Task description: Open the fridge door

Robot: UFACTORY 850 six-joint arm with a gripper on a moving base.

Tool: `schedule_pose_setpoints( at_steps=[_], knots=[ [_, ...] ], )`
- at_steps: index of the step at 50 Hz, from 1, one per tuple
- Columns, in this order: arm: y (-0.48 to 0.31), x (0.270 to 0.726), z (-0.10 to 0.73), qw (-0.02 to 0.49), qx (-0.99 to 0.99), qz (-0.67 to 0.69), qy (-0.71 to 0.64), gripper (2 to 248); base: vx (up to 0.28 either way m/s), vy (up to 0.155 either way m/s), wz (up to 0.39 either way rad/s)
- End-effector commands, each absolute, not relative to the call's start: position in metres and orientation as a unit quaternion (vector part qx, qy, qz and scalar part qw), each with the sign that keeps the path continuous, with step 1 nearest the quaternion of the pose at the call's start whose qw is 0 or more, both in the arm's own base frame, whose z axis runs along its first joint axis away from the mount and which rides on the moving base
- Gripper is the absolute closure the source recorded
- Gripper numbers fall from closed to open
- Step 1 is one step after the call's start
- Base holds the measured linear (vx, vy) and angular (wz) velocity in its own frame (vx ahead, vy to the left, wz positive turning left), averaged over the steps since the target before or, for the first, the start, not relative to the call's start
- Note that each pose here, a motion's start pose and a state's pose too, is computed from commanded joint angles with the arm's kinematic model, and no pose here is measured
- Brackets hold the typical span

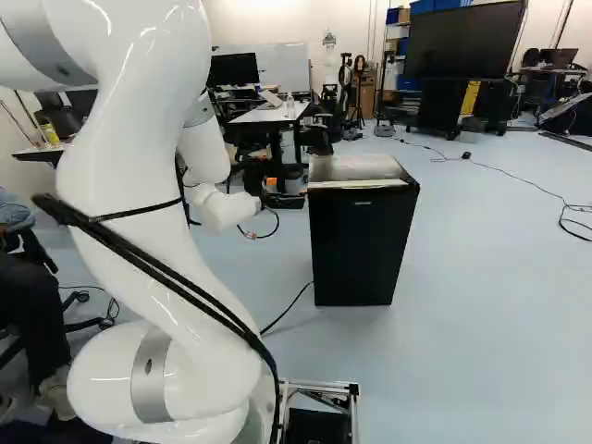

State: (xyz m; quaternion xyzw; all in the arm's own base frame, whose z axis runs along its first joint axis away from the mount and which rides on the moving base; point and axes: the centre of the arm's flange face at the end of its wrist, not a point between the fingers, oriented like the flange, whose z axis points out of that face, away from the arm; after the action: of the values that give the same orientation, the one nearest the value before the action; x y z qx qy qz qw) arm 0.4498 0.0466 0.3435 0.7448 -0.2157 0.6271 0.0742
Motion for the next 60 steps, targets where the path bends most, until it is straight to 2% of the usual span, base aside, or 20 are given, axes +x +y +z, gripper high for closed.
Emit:
schedule_pose_setpoints(
  at_steps=[60],
  knots=[
    [0.043, 0.446, 0.294, 0.191, 0.691, 0.628, -0.301, 3, 0.000, 0.000, 0.000]
  ],
)
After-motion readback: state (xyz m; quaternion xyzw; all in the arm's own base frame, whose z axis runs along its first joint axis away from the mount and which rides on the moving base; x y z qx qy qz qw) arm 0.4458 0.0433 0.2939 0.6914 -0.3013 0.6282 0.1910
